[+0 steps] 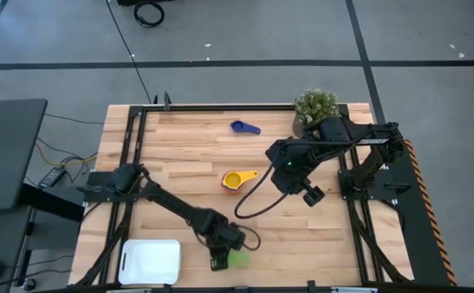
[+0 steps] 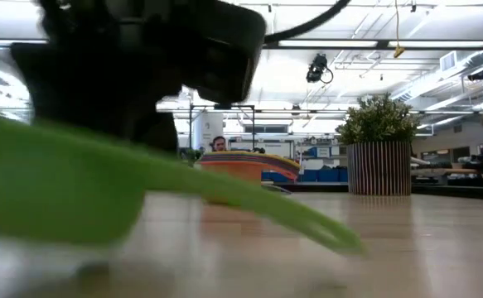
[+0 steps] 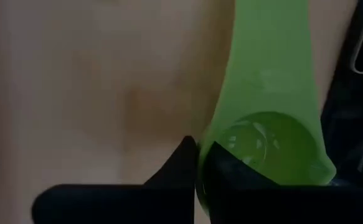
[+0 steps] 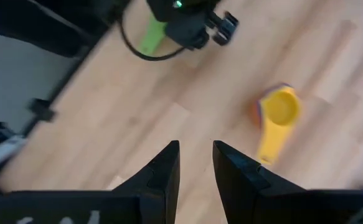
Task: Nest measuring cups in basket
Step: Stack the green measuring cup into the yellow measuring cup
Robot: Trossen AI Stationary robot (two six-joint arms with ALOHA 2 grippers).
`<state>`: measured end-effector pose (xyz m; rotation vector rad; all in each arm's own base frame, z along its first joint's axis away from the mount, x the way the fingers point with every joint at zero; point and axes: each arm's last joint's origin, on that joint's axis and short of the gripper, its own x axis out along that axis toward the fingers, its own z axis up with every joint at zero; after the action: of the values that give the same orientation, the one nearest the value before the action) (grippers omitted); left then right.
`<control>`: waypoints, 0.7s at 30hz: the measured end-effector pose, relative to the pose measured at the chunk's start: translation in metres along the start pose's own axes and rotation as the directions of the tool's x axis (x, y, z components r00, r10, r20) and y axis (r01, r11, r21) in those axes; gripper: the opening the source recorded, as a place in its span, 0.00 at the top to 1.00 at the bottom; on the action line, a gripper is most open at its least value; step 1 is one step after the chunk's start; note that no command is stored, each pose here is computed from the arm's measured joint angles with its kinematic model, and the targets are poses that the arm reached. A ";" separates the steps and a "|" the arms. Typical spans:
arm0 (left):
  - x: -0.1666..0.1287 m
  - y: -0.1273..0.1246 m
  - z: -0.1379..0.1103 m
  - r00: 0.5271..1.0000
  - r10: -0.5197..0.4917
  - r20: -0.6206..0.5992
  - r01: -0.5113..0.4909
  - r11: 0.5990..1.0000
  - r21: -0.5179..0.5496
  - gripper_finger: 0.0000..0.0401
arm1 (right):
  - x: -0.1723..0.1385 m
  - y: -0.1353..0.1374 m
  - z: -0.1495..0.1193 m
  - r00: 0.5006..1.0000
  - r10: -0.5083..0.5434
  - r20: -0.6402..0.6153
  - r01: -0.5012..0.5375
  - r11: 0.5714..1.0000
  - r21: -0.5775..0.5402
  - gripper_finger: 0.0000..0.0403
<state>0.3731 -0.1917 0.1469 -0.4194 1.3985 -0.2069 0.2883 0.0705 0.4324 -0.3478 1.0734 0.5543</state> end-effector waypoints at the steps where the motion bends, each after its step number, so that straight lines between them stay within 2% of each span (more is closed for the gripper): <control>1: -0.008 0.002 0.001 1.000 0.004 -0.003 -0.004 1.000 -0.002 0.96 | 0.000 -0.001 0.000 1.000 -0.025 -0.009 0.025 1.000 0.002 0.75; 5: -0.043 0.019 -0.002 0.995 0.091 -0.051 -0.091 0.996 -0.012 0.97 | -0.001 -0.009 -0.003 0.999 -0.051 -0.014 0.051 0.998 0.026 0.75; 8: -0.079 0.033 -0.002 0.988 0.150 -0.028 -0.150 0.988 -0.024 0.97 | -0.003 -0.017 -0.007 1.000 -0.031 -0.001 0.031 0.998 0.059 0.75; 12: -0.129 0.055 0.000 0.977 0.206 0.059 -0.203 0.978 -0.055 0.97 | -0.007 -0.031 -0.012 0.999 0.005 0.039 -0.008 0.996 0.093 0.75; 15: -0.163 0.072 0.002 0.966 0.219 0.135 -0.213 0.975 -0.062 0.97 | -0.010 -0.041 -0.017 0.998 0.010 0.056 -0.014 0.997 0.078 0.75; 21: -0.191 0.111 0.008 0.954 0.250 0.164 -0.246 0.968 -0.046 0.97 | -0.015 -0.062 -0.026 0.996 -0.048 0.077 0.041 0.995 0.088 0.75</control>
<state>0.3365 -0.0161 0.2768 -0.2712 1.2733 0.0507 0.3005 0.0026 0.4348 -0.2709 1.0073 0.4766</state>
